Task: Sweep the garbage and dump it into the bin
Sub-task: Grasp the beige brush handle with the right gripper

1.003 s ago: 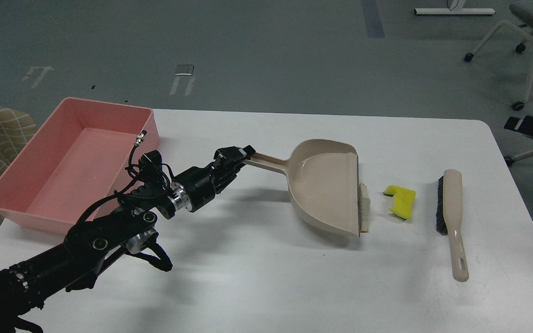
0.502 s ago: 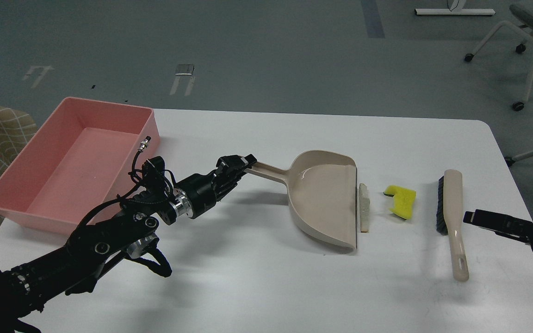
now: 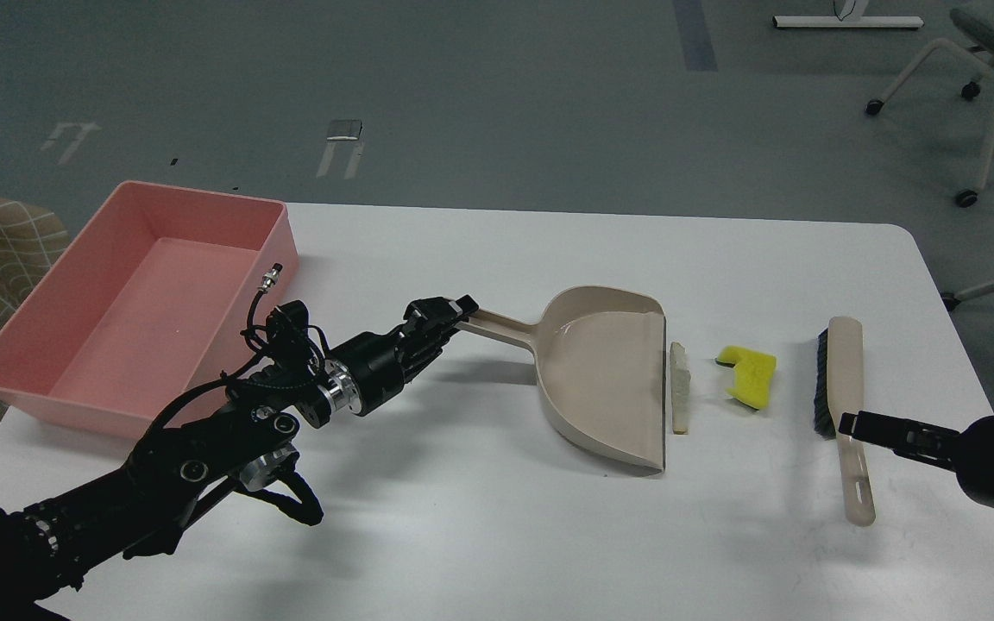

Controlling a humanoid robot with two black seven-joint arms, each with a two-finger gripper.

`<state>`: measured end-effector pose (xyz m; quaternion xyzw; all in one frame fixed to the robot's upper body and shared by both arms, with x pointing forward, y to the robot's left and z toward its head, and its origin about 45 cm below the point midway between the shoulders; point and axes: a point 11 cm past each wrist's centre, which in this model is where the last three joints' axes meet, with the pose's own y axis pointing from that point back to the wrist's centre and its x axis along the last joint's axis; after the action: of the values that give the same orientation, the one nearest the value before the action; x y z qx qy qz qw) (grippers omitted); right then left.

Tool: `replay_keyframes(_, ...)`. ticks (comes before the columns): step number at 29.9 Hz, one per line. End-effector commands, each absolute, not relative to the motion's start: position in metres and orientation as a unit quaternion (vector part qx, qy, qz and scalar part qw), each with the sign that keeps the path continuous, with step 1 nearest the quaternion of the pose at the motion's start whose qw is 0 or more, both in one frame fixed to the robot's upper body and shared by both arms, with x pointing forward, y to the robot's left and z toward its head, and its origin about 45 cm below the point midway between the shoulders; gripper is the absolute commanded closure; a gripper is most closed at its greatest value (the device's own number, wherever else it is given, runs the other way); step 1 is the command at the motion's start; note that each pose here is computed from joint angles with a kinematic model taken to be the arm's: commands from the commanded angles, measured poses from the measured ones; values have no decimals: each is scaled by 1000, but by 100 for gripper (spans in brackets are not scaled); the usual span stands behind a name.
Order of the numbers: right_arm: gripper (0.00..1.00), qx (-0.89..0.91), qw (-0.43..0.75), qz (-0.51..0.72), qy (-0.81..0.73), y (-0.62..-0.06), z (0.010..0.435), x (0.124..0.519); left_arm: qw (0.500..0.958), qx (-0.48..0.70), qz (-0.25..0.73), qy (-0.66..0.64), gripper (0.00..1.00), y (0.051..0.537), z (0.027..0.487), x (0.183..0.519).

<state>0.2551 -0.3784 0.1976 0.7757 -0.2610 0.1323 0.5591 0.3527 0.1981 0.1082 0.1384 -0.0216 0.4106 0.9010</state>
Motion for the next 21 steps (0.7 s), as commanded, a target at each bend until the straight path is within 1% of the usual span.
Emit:
replay_keyframes(1, 29, 773, 562, 130, -264, -376, 196, 256, 900, 142, 412, -22, 100, 201, 107, 353)
replay_keyframes(2, 33, 770, 566, 128, -264, -377, 195, 256, 899, 144, 413, -22, 100, 202, 106, 353)
replay_keyframes(3, 34, 771, 568, 123, -259, -376, 190, 253, 898, 146, 414, -21, 100, 204, 105, 353)
replay_keyframes(8, 36, 779, 568, 109, -241, -367, 174, 244, 899, 164, 405, -20, 100, 206, 96, 347)
replay_keyframes(14, 37, 784, 561, 107, -243, -361, 172, 244, 900, 161, 405, -20, 100, 204, 97, 348)
replay_keyframes(21, 52, 783, 562, 106, -244, -363, 171, 245, 900, 157, 405, -22, 100, 200, 99, 350)
